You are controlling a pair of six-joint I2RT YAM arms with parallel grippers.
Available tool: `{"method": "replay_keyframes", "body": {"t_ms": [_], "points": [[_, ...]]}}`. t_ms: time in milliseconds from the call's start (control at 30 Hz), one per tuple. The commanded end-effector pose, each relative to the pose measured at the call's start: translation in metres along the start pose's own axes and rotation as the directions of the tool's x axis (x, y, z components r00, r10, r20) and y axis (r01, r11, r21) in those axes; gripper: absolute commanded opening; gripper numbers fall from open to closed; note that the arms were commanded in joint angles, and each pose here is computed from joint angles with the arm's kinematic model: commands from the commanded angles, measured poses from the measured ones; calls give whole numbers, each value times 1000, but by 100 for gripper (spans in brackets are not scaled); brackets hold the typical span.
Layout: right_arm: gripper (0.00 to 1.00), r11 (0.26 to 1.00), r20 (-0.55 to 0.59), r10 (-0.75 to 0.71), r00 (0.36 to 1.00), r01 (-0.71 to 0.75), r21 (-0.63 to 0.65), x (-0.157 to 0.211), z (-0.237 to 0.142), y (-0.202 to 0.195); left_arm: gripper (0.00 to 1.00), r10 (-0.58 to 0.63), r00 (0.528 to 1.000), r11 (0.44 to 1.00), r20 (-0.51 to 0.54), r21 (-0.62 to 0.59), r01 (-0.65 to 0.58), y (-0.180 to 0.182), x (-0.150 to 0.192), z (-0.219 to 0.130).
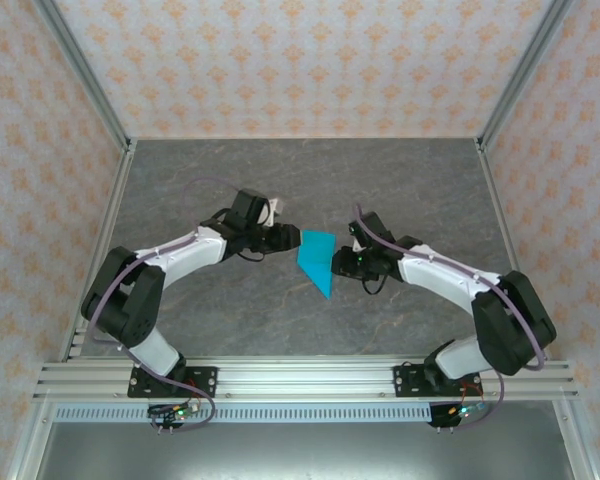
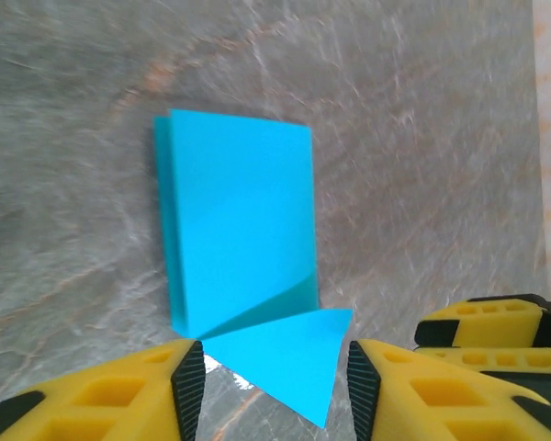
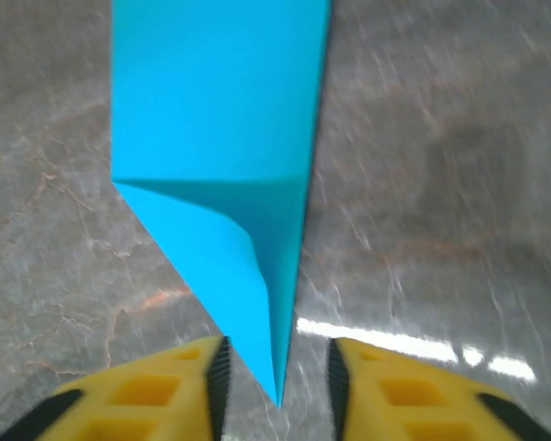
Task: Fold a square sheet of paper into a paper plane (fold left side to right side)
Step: Third fold the triangle at the center of the table.
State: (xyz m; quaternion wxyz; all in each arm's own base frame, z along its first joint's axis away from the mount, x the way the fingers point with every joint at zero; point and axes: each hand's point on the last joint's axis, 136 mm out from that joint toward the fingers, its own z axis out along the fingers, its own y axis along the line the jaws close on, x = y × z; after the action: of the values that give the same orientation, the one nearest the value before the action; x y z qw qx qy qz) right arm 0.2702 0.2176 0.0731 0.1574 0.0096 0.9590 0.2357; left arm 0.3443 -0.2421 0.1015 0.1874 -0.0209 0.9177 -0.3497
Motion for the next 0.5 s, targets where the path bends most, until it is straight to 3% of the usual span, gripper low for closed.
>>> {"method": "replay_keyframes", "body": {"t_ms": [0, 200, 467], "points": [[45, 989, 62, -135, 989, 139, -60, -24, 9, 15, 48, -76, 996, 997, -41, -31, 74, 16, 15, 5], [43, 986, -16, -156, 988, 155, -66, -22, 37, 14, 50, -126, 990, 992, -60, -21, 125, 20, 18, 17], [32, 988, -12, -155, 988, 155, -16, -20, 40, 2, 52, -172, 980, 985, -104, 11, 174, 20, 24, 36]]}}
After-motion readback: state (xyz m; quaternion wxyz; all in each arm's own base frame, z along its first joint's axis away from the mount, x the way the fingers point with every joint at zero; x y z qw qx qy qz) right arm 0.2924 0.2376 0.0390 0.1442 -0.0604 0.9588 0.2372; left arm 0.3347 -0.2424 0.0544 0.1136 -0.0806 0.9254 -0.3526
